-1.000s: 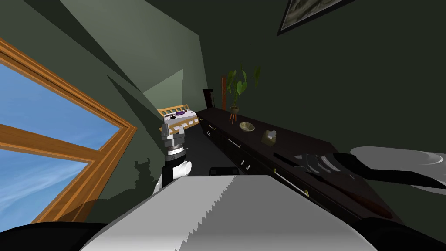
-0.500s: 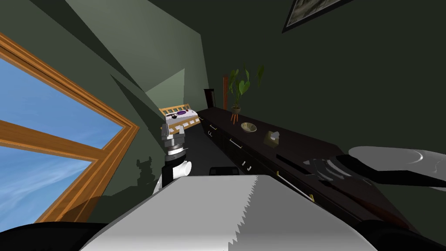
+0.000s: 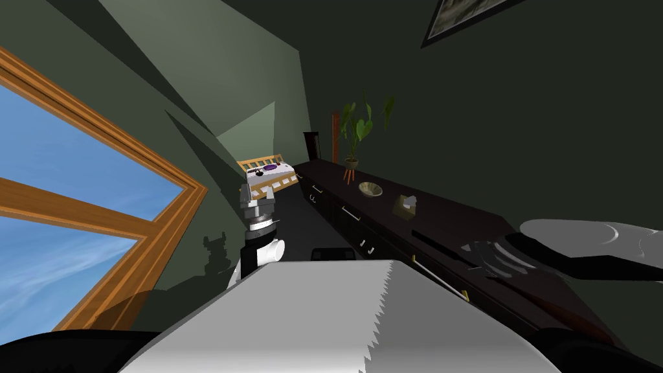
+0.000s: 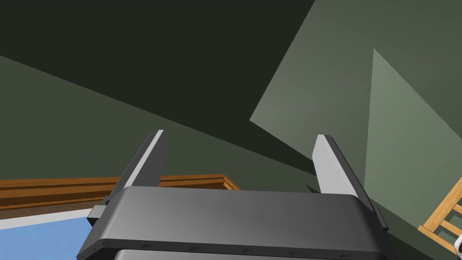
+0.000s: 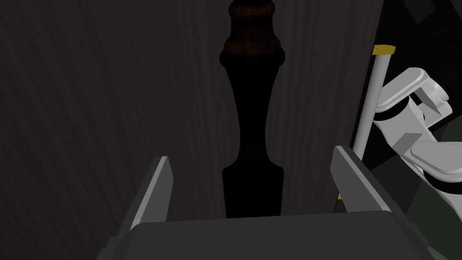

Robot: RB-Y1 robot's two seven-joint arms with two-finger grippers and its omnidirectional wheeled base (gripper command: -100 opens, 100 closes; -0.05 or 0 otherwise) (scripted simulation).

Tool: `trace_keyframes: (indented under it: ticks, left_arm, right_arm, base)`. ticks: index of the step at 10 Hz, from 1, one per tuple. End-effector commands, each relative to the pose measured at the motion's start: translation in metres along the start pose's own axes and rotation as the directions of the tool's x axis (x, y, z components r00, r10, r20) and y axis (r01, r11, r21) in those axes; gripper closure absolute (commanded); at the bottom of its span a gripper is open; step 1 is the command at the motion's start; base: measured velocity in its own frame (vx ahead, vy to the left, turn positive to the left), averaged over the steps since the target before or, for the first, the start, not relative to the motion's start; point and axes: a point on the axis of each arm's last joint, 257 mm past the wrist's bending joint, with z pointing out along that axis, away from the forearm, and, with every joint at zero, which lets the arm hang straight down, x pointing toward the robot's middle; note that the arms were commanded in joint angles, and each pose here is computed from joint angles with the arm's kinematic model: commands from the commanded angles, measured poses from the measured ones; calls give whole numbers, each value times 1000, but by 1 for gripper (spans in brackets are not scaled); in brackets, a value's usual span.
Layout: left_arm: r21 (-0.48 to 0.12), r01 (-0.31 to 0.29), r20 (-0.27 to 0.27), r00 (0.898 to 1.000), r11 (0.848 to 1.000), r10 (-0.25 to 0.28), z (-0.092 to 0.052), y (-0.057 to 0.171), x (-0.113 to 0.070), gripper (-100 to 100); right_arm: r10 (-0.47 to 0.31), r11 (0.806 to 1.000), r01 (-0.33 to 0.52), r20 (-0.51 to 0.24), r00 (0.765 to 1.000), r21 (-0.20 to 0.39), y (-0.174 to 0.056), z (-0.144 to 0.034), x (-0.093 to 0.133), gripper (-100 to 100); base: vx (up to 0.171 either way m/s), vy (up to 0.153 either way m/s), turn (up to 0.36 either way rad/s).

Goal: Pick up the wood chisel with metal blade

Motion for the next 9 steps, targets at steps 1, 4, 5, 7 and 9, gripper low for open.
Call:
trace_keyframes:
  ticks: [1, 4, 5, 7, 9]
  left_arm:
    - [0, 0, 0, 1000, 1000, 0, 0, 0, 0, 0]
    - [0, 0, 0, 1000, 1000, 0, 0, 0, 0, 0]
    - [0, 0, 0, 1000, 1000, 0, 0, 0, 0, 0]
    - [0, 0, 0, 1000, 1000, 0, 0, 0, 0, 0]
    - [0, 0, 0, 1000, 1000, 0, 0, 0, 0, 0]
  right_arm:
    - [0, 1000, 0, 0, 1000, 0, 0, 0, 0, -100]
    - [10, 1000, -10, -2, 1000, -1, 14, 11, 10, -100]
    - [16, 1000, -16, -3, 1000, -2, 22, 16, 14, -100]
    - [26, 1000, -26, -4, 1000, -3, 33, 23, 21, -100]
    - [22, 1000, -22, -1, 1000, 0, 31, 22, 20, -100]
  base:
    - [0, 0, 0]
    - [23, -11, 43]
    - [51, -24, 52]
    - [42, -19, 52]
    - [17, -12, 11]
